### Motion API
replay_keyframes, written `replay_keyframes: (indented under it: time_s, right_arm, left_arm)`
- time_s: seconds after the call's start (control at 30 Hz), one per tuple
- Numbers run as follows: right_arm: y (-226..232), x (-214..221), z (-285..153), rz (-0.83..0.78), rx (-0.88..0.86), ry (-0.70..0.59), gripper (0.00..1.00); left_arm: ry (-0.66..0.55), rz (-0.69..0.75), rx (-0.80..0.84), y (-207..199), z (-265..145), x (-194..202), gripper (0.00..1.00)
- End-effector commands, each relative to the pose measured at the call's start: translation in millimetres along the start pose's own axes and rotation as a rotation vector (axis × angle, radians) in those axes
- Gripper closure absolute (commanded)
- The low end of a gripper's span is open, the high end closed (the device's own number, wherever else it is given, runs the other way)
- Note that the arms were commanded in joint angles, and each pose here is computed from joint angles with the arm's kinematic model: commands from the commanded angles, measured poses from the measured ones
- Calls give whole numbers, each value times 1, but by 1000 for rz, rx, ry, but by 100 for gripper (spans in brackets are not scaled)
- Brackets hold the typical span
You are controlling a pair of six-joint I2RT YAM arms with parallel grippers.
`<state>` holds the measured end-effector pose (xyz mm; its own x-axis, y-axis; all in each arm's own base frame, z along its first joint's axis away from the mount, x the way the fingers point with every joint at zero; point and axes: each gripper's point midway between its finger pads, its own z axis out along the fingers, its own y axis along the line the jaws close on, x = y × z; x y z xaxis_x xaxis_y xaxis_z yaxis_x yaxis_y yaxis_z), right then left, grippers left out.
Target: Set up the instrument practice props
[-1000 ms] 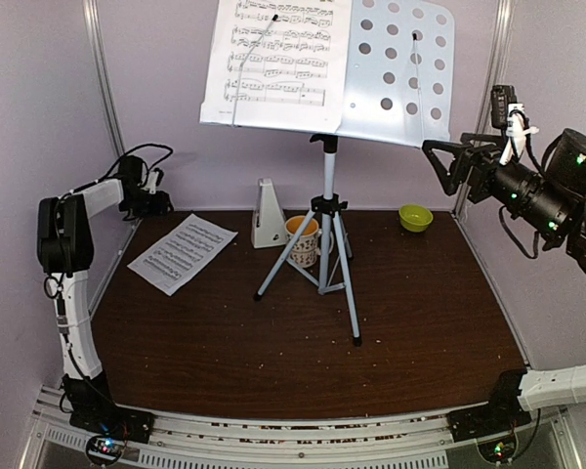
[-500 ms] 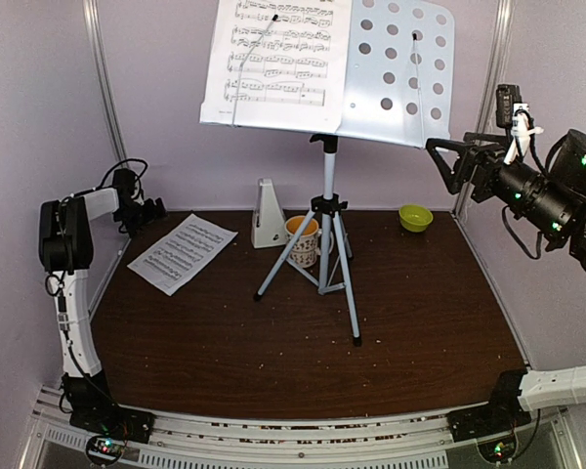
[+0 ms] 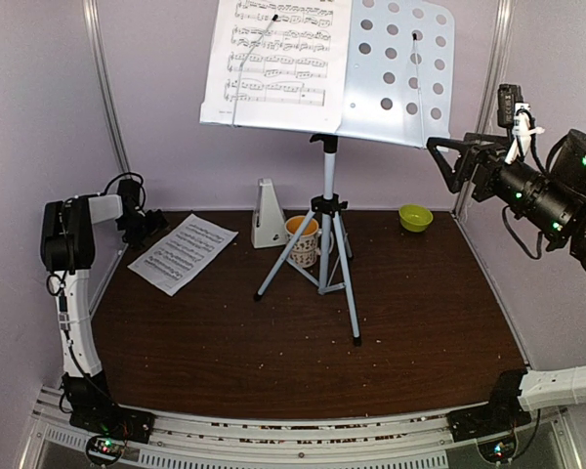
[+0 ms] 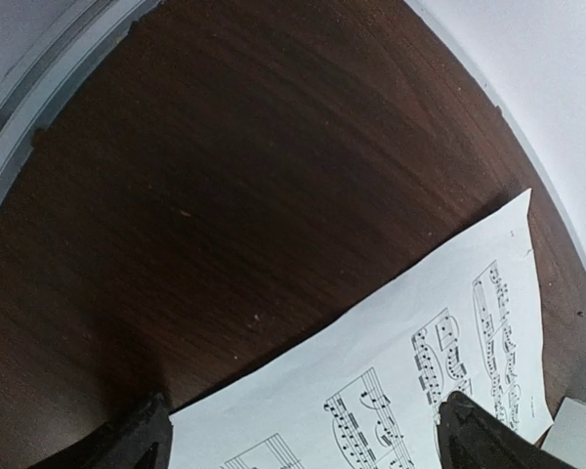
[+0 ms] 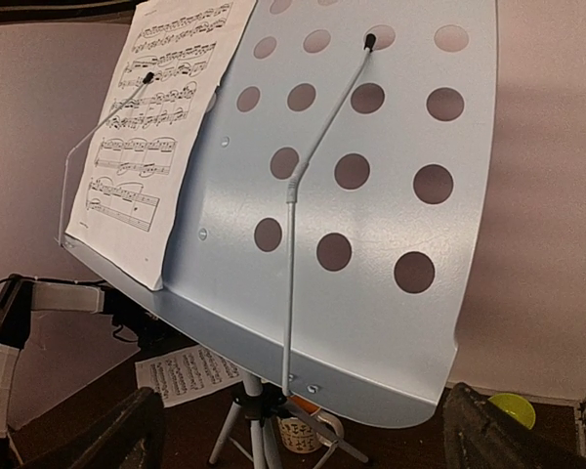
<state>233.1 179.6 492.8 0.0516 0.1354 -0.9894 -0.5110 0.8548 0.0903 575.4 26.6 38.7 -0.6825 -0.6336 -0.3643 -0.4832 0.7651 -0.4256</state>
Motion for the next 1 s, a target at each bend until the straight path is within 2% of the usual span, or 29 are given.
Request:
replay_keyframes:
  time_s: [0.0,0.27,0.43,0.53,0.6,0.7,0.97]
  right_arm:
    - [-6,-14,-8,19,19,-35,0]
    - [-8,-10,-10,9,28,-27,0]
    - [-10,-5,-9,4,36,-23,0]
    - [-10,0,-8,-2,37,-16,0]
    - [-10,2,-6,-6,36,-9,0]
    - [-9,3,-4,-8,32,-5,0]
    - [-7,8,0,-7,21,6,0]
  left_arm:
    - [142,-17,-87,0,2,58,2]
    - [236,27,-115,-16,-6,138,2]
    - [270,120,-96,-29,-24,195,3]
    - [308,212,-52,-43,-32,228,4]
    - [325,240,50,-56,-38,245,6]
    - [244,252,203,-73,-55,236,7]
    - [87,147,304,-58,-76,179,7]
